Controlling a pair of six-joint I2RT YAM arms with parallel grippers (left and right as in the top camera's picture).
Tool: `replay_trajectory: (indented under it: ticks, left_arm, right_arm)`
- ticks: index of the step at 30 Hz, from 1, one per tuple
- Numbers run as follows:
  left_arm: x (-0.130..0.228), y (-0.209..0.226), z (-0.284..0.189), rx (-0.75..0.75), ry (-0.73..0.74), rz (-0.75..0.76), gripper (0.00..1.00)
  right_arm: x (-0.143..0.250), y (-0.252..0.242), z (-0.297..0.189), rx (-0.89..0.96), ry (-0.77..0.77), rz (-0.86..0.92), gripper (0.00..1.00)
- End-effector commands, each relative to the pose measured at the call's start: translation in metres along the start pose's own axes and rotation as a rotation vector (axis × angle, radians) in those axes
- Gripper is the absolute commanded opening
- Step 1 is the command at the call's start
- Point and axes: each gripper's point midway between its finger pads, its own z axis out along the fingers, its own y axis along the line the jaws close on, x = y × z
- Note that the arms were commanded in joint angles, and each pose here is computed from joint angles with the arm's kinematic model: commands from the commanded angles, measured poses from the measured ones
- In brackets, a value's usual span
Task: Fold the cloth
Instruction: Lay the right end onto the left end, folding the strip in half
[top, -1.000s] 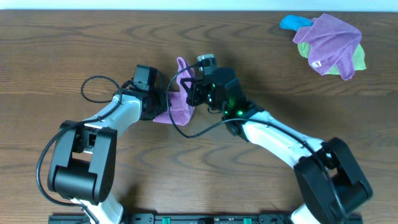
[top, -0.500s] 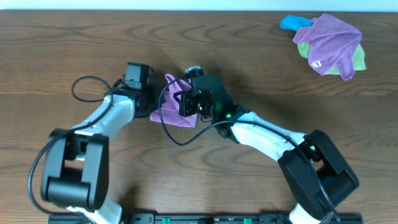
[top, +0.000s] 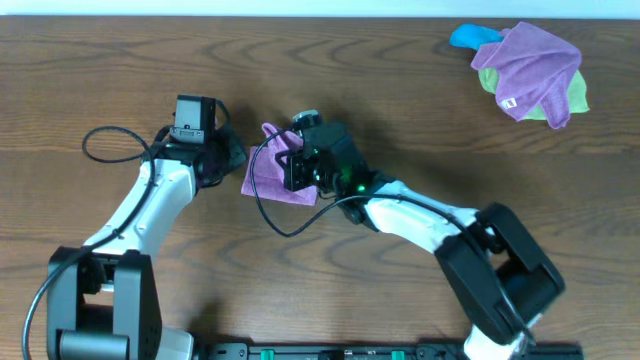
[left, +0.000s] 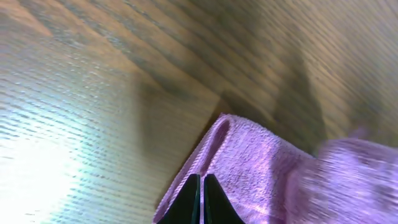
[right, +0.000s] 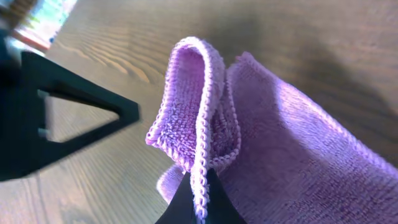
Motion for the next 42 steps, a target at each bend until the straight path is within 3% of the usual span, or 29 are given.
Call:
replay_trajectory:
  ticks: [1, 8, 11, 16, 31, 38, 42]
  left_arm:
    - [-0.012, -0.001, -0.012, -0.010, -0.042, 0.026, 0.06]
    - [-0.007, 0.002, -0.013, -0.023, -0.021, 0.023, 0.05]
    - [-0.006, 0.003, -0.013, -0.026, -0.018, 0.023, 0.06]
    - [-0.007, 0.002, -0.015, -0.023, -0.025, 0.025, 0.06]
    - [-0.038, 0.022, -0.049, -0.024, -0.134, -0.034, 0.07]
    - [-0.040, 0.025, -0.060, -0.024, -0.149, -0.045, 0.22]
    - [-0.035, 0.026, -0.069, -0.029, -0.142, -0.047, 0.27]
  right_arm:
    - [0.012, 0.001, 0.012, 0.003, 0.024, -0.009, 0.01]
    - [0.020, 0.006, 0.020, -0.011, 0.031, -0.018, 0.02]
    - [0.019, 0.013, 0.021, -0.027, 0.021, -0.028, 0.20]
    - [0.021, 0.026, 0.022, -0.079, 0.025, -0.041, 0.37]
    - [0.037, 0.061, 0.019, -0.226, 0.096, -0.009, 0.42]
    - [0.047, 0.076, 0.019, -0.248, 0.115, -0.028, 0.43]
    - [0.025, 0.077, 0.006, -0.259, 0.074, -0.030, 0.45]
